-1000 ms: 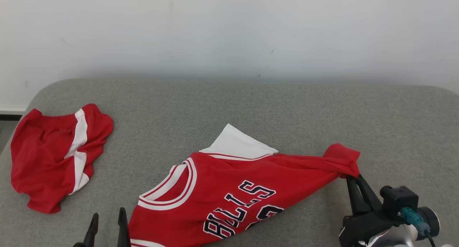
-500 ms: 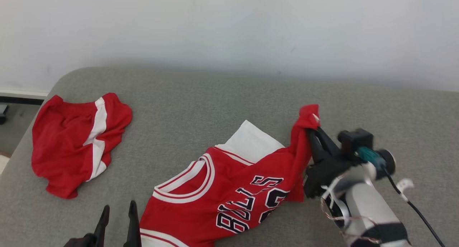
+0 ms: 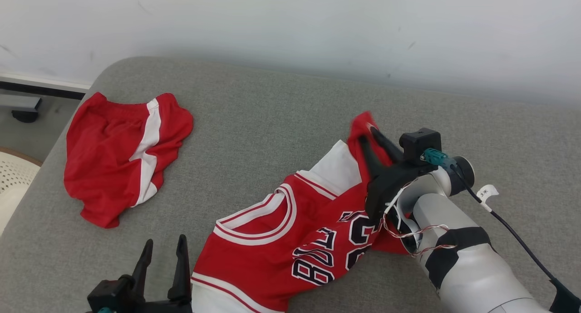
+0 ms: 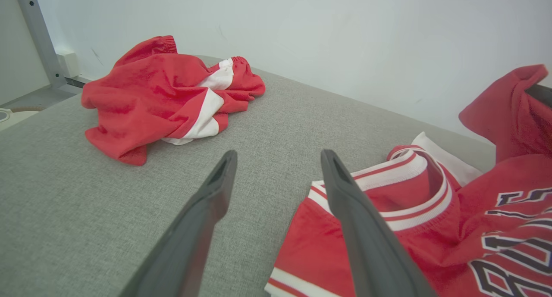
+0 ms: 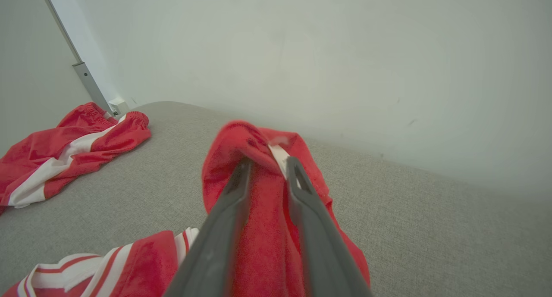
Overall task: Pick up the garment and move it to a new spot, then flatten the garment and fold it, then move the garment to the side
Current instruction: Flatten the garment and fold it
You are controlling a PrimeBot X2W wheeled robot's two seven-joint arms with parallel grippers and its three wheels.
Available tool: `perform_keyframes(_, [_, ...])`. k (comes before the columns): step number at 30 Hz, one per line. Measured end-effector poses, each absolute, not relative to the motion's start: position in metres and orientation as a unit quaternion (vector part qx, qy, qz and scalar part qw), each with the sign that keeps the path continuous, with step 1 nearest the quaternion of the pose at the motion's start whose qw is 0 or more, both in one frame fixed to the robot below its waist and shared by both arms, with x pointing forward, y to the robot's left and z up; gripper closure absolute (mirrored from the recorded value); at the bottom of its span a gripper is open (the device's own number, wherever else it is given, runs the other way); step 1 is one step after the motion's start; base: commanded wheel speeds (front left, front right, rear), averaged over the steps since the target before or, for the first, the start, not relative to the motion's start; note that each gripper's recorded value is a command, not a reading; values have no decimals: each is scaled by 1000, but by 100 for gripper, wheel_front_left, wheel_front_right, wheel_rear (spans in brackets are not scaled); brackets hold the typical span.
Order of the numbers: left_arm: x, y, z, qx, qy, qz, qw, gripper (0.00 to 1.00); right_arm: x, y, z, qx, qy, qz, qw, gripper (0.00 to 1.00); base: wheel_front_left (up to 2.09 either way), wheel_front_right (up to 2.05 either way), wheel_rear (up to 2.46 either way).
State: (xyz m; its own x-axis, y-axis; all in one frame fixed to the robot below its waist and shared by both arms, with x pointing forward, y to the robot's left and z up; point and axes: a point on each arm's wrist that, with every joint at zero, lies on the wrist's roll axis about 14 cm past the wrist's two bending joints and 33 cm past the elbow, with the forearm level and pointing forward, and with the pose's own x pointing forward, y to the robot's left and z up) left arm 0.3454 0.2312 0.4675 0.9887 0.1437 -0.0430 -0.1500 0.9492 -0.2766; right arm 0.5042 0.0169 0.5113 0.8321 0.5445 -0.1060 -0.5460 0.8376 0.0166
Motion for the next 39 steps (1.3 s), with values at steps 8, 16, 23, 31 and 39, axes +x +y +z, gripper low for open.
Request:
perform_keyframes(8, [349,237,469,-140,7,81,987,0,513,-4,548,37,-9,251,967,0,0,0,0])
perform_keyframes(16, [350,231,475,-135,-2,68,989,0,477,-74,510,11,-1,186,982,0,0,0,0])
perform_keyframes(23, [343,233,481,-122,-12,70,990,0,421,-98,443,17,83,157,984,0,0,0,0])
perform_keyframes(31, [335,235,480,-119,-11,75,990,0,397,-78,412,33,136,175,975,0,0,0,0])
perform_keyframes(39, [329,242,477,-119,-8,86,989,0,394,-49,400,25,168,219,961,0,0,0,0])
